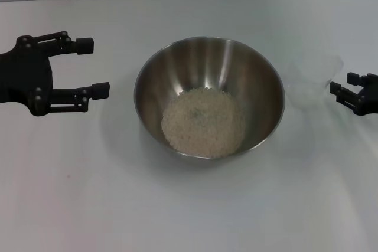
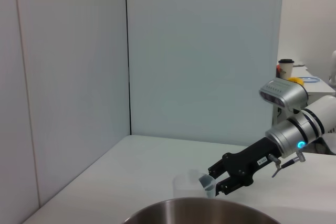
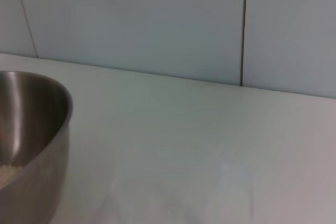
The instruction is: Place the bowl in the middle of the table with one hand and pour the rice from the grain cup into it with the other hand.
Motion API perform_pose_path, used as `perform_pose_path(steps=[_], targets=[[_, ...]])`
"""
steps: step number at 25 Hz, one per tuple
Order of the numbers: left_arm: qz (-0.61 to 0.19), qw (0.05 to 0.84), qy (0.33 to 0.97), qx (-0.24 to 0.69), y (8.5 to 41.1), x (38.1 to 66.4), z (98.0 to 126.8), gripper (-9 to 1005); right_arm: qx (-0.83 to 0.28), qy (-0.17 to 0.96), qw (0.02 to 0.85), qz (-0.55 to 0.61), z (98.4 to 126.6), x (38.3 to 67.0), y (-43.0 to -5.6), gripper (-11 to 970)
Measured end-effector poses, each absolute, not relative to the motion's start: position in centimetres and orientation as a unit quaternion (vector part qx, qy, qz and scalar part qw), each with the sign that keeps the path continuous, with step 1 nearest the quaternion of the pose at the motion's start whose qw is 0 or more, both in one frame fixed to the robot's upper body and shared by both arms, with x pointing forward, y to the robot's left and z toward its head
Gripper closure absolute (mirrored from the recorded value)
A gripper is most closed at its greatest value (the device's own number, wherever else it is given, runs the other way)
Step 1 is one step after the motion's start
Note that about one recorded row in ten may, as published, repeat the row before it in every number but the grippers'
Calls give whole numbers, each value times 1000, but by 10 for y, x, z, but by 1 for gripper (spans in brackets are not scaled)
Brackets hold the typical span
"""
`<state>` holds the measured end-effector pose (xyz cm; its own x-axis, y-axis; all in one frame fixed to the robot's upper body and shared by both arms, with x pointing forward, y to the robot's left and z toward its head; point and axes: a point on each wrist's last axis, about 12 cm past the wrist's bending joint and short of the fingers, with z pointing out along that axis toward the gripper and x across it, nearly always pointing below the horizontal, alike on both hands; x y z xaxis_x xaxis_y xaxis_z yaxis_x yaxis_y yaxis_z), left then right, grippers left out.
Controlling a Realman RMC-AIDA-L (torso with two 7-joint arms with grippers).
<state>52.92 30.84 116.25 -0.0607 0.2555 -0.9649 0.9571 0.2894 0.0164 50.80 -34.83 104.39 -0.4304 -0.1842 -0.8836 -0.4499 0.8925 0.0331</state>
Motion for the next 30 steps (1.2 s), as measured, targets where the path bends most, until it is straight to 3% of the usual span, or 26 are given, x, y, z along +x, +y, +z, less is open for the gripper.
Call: perform_pose_path(steps=[8,19,25,30], targets=[[-359,492,639,471,311,526,1163,154,-206,816,515,165,1058,488,-351,498],[-367,490,637,469,310,523,1160,154,-240,752,576,213,1107,452,-365,486],[-372,488,634,471,312,516,1155,154,-328,737,534,253,1149,441,-378,485],[-375,490,630,471,315,510,1153,154,-344,746,509,256,1164,445,-380,485]])
